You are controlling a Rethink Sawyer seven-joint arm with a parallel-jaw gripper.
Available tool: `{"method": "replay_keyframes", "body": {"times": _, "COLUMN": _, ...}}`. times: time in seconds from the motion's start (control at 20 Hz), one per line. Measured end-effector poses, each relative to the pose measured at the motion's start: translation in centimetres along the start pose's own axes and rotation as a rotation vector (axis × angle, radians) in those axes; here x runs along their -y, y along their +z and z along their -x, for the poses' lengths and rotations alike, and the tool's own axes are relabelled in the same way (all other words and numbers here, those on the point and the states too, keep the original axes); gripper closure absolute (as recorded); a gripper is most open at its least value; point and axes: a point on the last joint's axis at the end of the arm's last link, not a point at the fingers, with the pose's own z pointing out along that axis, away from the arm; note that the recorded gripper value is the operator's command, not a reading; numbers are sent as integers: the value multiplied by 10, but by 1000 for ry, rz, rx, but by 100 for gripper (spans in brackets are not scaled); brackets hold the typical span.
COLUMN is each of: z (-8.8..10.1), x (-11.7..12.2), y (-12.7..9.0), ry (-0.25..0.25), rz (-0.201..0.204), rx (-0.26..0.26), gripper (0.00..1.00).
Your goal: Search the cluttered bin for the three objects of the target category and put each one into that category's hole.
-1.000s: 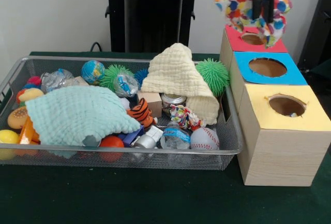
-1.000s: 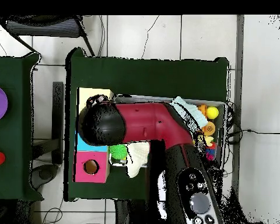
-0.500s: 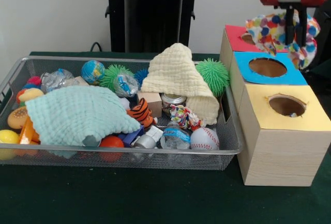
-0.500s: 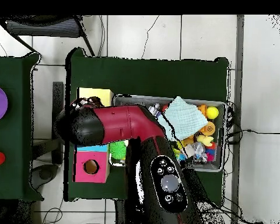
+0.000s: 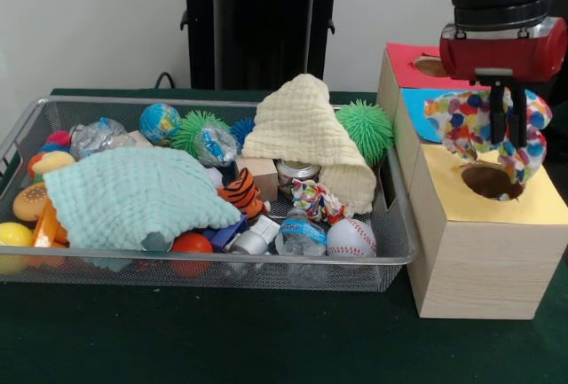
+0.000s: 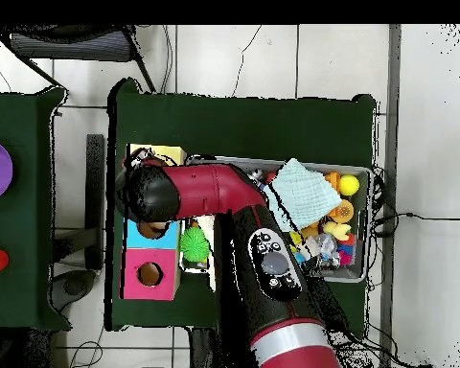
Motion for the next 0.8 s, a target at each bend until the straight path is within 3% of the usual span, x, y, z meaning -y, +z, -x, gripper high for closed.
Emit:
{"method": "replay_keyframes", "body": {"times": 0.75, "z": 31, "x": 2, "y": 19, "ry": 30, "rz": 0, "rx": 23, "gripper": 100}}
{"method": "replay_keyframes", "body": {"times": 0.8, "z": 31, "x": 8, "y": 24, "ry": 37, "rz": -10, "rx": 12, "gripper": 0}}
